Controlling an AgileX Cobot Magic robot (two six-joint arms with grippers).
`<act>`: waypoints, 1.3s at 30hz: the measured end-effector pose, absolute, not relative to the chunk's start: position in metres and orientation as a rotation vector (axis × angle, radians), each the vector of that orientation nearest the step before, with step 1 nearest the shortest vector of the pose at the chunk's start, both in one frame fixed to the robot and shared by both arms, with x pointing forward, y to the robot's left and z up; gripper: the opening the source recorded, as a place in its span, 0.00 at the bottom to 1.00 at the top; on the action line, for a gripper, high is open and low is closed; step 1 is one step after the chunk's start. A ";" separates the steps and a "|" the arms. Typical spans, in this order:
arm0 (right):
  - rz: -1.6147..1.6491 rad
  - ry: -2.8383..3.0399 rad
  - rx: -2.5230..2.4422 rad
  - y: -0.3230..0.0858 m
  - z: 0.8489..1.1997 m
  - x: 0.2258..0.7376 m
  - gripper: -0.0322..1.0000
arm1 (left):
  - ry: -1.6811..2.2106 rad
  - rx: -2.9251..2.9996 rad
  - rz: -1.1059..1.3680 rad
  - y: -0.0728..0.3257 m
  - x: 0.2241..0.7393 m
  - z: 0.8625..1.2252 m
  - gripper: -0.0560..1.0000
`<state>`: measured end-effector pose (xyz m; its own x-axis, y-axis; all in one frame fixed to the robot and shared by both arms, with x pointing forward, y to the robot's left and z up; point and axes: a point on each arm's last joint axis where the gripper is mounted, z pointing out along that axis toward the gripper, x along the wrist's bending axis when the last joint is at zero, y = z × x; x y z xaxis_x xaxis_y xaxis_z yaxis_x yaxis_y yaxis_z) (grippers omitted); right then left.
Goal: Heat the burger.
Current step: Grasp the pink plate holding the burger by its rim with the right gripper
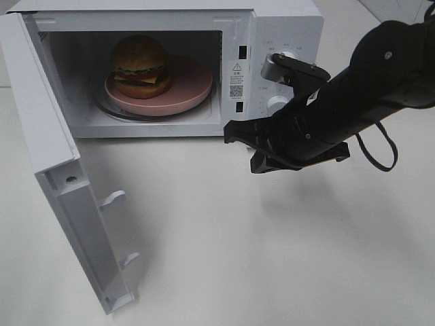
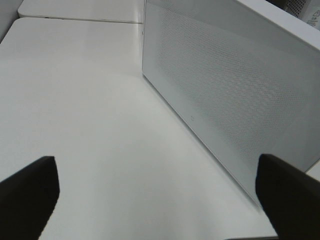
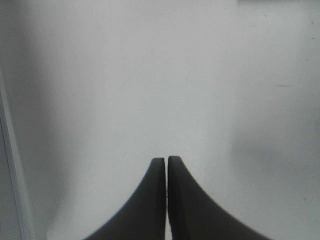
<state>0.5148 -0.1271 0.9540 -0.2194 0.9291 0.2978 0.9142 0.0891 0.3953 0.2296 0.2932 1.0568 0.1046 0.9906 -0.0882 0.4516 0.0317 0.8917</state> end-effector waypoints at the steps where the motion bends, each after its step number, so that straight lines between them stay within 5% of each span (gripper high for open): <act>1: 0.796 2.297 1.944 -0.127 0.954 0.515 0.03 | 1.470 1.546 0.813 0.293 0.230 1.057 0.99; 20: 0.389 2.851 0.716 -0.128 0.995 0.527 0.03 | 1.470 1.546 0.813 0.293 0.230 1.057 0.99; 30: 0.250 2.878 -0.108 -0.131 0.996 0.528 0.10 | 1.470 1.546 0.813 0.293 0.230 1.057 0.99; 39: 0.127 2.745 -0.353 -0.134 0.998 0.537 0.18 | 1.470 1.546 0.813 0.293 0.230 1.057 0.99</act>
<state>0.5371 -0.1338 0.9980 -0.9007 -0.2274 -0.3701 -0.2608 0.9645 0.0419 0.2296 0.2932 1.0568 0.1046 0.9906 -0.0882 0.4516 0.0317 0.8917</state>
